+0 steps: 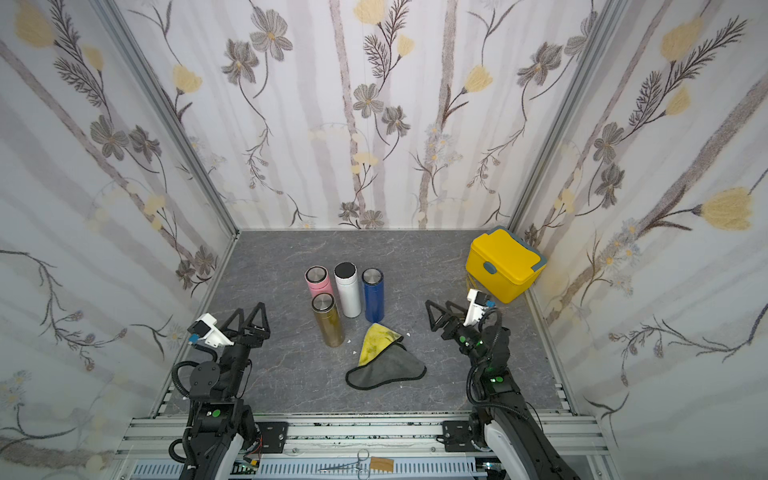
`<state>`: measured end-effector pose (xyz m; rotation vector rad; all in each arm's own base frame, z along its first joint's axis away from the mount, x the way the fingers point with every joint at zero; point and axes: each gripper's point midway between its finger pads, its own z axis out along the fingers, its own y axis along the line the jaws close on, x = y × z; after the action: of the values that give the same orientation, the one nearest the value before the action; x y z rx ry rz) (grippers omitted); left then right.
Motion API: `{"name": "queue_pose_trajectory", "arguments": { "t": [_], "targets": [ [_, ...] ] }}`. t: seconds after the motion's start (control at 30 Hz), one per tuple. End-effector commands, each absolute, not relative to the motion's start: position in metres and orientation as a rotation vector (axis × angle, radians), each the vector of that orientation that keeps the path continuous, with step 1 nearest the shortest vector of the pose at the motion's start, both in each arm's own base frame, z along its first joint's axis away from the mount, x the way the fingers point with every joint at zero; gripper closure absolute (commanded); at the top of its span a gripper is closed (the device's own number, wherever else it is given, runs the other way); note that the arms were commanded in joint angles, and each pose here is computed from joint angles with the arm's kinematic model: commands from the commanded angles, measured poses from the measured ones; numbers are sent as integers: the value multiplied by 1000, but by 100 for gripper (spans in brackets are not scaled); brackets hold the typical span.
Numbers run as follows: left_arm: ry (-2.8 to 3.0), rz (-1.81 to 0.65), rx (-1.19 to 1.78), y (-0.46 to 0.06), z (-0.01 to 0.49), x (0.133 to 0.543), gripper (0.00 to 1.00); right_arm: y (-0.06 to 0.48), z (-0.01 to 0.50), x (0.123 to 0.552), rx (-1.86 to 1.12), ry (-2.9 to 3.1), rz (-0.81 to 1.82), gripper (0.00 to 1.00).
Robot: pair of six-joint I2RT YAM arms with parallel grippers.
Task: Wipe the surface of the thermos
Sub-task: Pick up the cleaning item at the center of the board.
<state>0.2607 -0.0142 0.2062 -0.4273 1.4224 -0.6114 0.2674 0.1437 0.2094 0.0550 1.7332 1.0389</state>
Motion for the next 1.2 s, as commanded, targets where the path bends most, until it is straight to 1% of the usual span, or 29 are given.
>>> {"name": "queue_pose_trajectory", "arguments": {
  "t": [0.0, 0.1, 0.2, 0.33, 0.5, 0.63, 0.67, 0.77, 0.9, 0.97, 1.17],
  "targets": [
    [1520, -561, -573, 0, 174, 274, 0, 165, 183, 265, 50, 1876, 927, 0],
    [1565, -495, -604, 7, 151, 282, 0, 192, 159, 259, 25, 1979, 888, 0],
    [1607, -426, -722, 22, 138, 287, 0, 221, 136, 254, -26, 2089, 811, 0],
    [1590, -445, -697, 19, 140, 286, 0, 257, 109, 252, -103, 2250, 730, 0],
    [1535, -468, -661, 17, 148, 275, 0, 283, 86, 252, -162, 2370, 591, 0],
    [1473, -474, -651, 19, 154, 266, 0, 287, 69, 246, -196, 2445, 449, 0],
    [1462, -474, -650, 20, 155, 264, 0, 294, 75, 246, -204, 2439, 440, 0],
    [1437, -479, -643, 20, 157, 261, 0, 299, 69, 239, -236, 2469, 414, 0],
    [1423, -483, -638, 20, 159, 259, 0, 294, 48, 231, -264, 2535, 350, 0],
    [1426, -484, -638, 20, 158, 259, 0, 291, 28, 226, -292, 2590, 299, 0],
    [1443, -484, -636, 18, 156, 261, 0, 286, -9, 209, -359, 2687, 206, 0]
  ]
}}
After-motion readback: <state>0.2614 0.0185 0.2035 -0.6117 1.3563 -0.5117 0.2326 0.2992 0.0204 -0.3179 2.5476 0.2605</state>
